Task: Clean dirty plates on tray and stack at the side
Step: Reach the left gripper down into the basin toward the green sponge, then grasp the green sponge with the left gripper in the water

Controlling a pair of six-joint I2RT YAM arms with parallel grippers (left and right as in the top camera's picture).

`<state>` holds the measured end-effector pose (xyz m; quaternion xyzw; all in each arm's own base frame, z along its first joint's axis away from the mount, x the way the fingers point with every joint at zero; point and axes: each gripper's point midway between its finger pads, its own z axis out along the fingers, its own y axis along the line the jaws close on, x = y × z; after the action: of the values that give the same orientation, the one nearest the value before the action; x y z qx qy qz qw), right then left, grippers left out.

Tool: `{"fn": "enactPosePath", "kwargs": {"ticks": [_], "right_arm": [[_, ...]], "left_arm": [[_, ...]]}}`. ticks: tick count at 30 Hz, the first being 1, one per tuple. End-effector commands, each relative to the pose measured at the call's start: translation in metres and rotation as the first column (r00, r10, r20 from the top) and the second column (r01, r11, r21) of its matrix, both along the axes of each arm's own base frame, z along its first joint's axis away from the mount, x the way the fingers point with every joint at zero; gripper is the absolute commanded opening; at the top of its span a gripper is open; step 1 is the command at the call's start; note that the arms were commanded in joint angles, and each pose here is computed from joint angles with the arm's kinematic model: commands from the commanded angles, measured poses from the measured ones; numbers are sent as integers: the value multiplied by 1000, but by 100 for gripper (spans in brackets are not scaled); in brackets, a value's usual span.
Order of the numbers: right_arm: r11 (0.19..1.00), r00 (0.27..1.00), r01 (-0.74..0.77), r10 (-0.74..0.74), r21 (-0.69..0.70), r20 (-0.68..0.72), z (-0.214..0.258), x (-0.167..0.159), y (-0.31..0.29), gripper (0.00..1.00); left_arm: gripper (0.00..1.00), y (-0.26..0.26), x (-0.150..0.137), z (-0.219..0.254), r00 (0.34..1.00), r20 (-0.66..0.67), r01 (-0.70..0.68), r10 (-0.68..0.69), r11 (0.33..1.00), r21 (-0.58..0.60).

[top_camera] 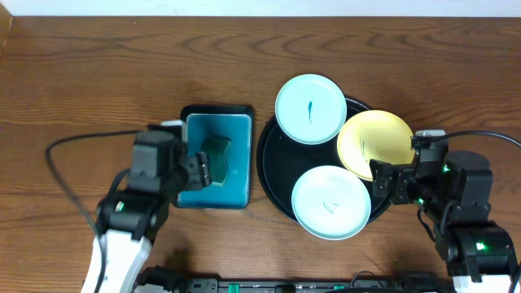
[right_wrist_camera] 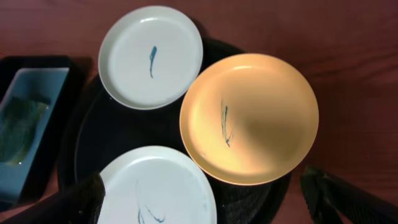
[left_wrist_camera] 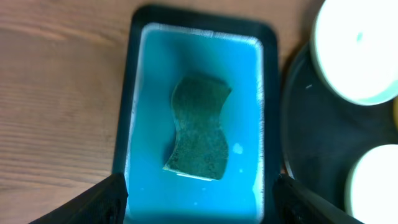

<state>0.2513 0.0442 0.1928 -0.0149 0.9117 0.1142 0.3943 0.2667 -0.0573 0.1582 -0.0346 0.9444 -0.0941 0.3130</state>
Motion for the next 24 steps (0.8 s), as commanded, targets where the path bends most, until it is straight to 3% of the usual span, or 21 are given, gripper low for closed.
{"fn": "enactPosePath", "kwargs": {"ticks": [1,9,16,24], "right_arm": [[1000,1000,1,-1,15,-14,2,3,2,99],[1000,998,-3,4,16,-64,-10,6,3,99],[1000,997,-3,4,16,-72,-12,7,3,99],[1000,997,-3,4,15,-72,-12,7,3,99]], "left_arm": [[76,-3,17,-13,999,-46,19,-18,1000,19],[75,-14,47,-68,987,-157,40,-33,999,37],[71,-29,55,-107,971,-227,81,-68,996,49],[57,-24,53,-135,954,-296,78,-49,993,84]]}}
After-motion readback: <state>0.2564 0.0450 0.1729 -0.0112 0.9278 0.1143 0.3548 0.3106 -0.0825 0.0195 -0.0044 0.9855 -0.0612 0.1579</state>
